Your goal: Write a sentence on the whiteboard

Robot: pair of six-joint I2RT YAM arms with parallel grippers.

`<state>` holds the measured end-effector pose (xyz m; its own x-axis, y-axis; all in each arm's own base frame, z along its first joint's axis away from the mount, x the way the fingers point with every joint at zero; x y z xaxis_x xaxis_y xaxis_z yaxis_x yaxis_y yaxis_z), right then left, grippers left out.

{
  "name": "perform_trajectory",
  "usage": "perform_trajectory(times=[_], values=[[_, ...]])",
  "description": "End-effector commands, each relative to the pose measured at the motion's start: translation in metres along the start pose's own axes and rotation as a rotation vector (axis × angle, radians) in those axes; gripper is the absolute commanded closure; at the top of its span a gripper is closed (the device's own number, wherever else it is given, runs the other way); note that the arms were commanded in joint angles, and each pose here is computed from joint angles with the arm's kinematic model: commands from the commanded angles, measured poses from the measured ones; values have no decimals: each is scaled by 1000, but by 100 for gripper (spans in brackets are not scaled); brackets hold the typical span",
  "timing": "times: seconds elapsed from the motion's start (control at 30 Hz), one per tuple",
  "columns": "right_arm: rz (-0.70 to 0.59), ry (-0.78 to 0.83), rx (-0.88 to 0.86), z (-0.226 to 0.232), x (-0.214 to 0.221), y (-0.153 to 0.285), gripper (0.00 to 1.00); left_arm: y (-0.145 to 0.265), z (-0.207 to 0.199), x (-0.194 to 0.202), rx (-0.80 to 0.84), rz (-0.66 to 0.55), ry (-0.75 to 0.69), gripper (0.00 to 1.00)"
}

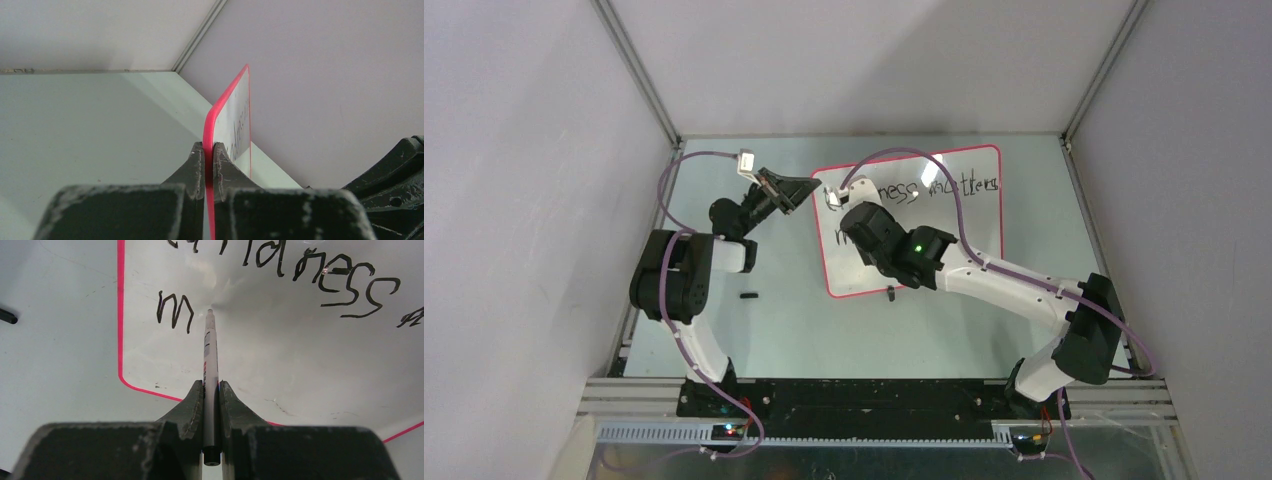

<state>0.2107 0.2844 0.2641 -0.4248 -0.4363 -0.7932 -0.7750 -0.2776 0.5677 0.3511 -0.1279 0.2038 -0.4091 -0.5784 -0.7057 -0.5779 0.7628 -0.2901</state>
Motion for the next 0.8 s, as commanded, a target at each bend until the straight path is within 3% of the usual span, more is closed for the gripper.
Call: perform_trajectory(times=[0.0, 0.77], values=[[-38, -19, 13, -3, -7, -1, 100, -3, -5, -3, 53, 11, -96, 100], [4, -13, 29, 0, 0, -16, 100, -3, -5, -4, 53, 10, -98, 100]])
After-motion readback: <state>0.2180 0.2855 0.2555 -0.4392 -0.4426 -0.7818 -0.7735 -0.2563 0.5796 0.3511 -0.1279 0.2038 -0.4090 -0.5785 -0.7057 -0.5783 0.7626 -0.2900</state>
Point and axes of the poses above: each gripper's point midway between its finger pads, its own y axis back along the fingers, its own z axis along the line the jaws close on, x = y × z, the point moved 9 cm from there along y, back along the fingers, and after that the axes turned 5 degrees about y, right-handed, at the moved point
